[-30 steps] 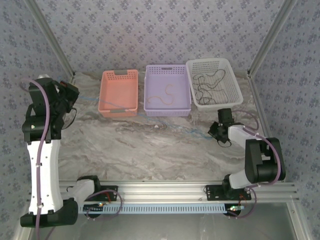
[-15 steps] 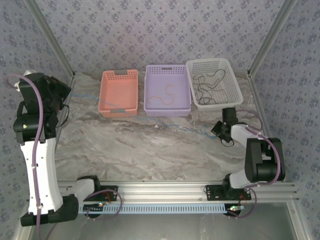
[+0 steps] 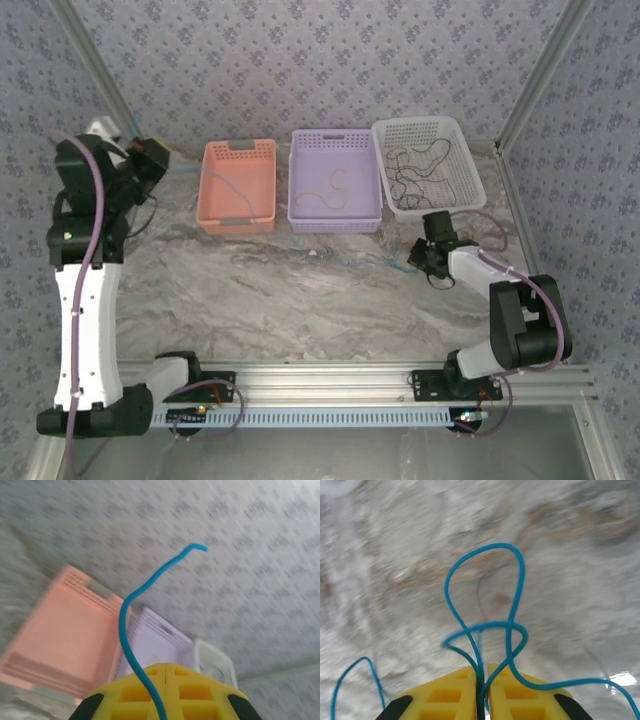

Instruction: Untangle the cables

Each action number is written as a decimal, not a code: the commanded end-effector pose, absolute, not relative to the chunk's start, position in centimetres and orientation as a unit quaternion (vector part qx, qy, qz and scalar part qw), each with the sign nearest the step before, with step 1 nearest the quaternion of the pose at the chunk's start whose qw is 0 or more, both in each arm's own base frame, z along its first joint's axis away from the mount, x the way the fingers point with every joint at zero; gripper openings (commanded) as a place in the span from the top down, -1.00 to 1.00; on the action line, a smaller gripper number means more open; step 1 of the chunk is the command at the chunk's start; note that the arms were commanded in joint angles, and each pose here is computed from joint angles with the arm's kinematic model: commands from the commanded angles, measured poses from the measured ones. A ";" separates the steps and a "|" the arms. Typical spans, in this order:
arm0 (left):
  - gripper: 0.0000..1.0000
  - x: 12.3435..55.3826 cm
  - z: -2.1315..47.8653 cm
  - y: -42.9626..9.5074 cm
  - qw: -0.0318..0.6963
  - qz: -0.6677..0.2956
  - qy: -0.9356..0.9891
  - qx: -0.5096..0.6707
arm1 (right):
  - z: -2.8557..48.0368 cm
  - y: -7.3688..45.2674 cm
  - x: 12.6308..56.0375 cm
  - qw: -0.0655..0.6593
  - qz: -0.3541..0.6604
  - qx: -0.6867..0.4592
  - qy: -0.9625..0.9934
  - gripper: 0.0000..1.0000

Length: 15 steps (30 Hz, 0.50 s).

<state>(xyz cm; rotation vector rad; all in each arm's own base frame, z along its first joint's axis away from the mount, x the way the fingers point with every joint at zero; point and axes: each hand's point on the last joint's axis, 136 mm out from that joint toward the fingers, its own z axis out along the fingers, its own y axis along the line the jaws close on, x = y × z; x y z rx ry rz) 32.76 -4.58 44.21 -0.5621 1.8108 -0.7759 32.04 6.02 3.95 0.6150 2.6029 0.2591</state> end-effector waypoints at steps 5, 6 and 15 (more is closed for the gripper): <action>1.00 31.9 45.4 -13.8 0.493 -0.453 0.736 -0.101 | 6.3 12.0 32.2 0.212 0.171 0.132 0.953 0.34; 1.00 31.9 45.0 -14.3 0.489 -0.454 0.739 -0.097 | 6.6 12.1 32.0 0.215 0.170 0.130 0.953 0.28; 1.00 31.8 43.7 -14.7 0.482 -0.441 0.751 -0.101 | 12.9 12.2 30.4 0.334 0.160 0.043 0.928 0.08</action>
